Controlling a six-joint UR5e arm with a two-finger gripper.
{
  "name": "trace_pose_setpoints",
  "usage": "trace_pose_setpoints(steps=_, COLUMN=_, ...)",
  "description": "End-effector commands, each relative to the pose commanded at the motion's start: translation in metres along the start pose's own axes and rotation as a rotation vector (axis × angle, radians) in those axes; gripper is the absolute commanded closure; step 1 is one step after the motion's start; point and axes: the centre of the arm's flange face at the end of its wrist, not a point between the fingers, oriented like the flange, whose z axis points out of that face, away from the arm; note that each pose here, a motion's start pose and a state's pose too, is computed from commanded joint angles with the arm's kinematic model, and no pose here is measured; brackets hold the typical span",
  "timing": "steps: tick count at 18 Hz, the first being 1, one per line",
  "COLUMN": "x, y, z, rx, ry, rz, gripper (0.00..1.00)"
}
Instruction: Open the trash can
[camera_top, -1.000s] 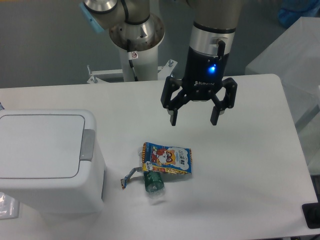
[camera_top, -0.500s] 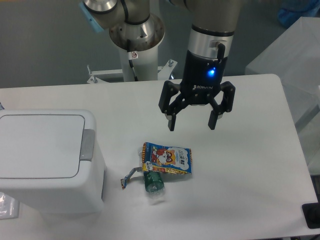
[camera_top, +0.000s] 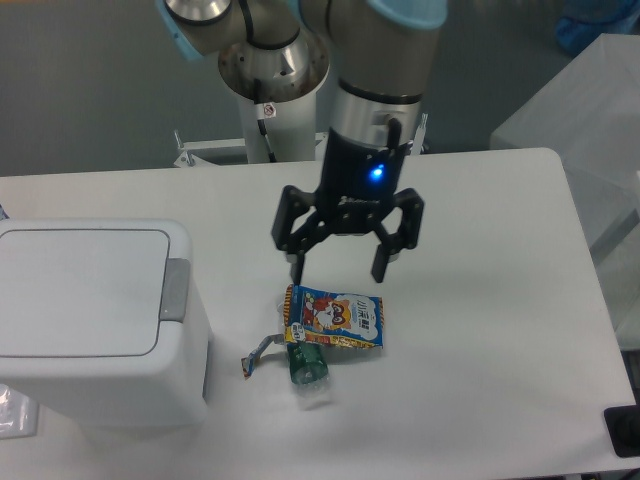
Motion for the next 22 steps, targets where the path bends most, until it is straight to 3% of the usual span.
trace_pose_setpoints(steps=10, x=0.049, y=0.015, z=0.027, rx=-0.053, ry=0.036, rz=0.032, gripper=0.00)
trace_pose_setpoints(steps=22, x=0.062, y=0.024, z=0.040, rx=-0.081, ry=0.047, rz=0.045, gripper=0.00)
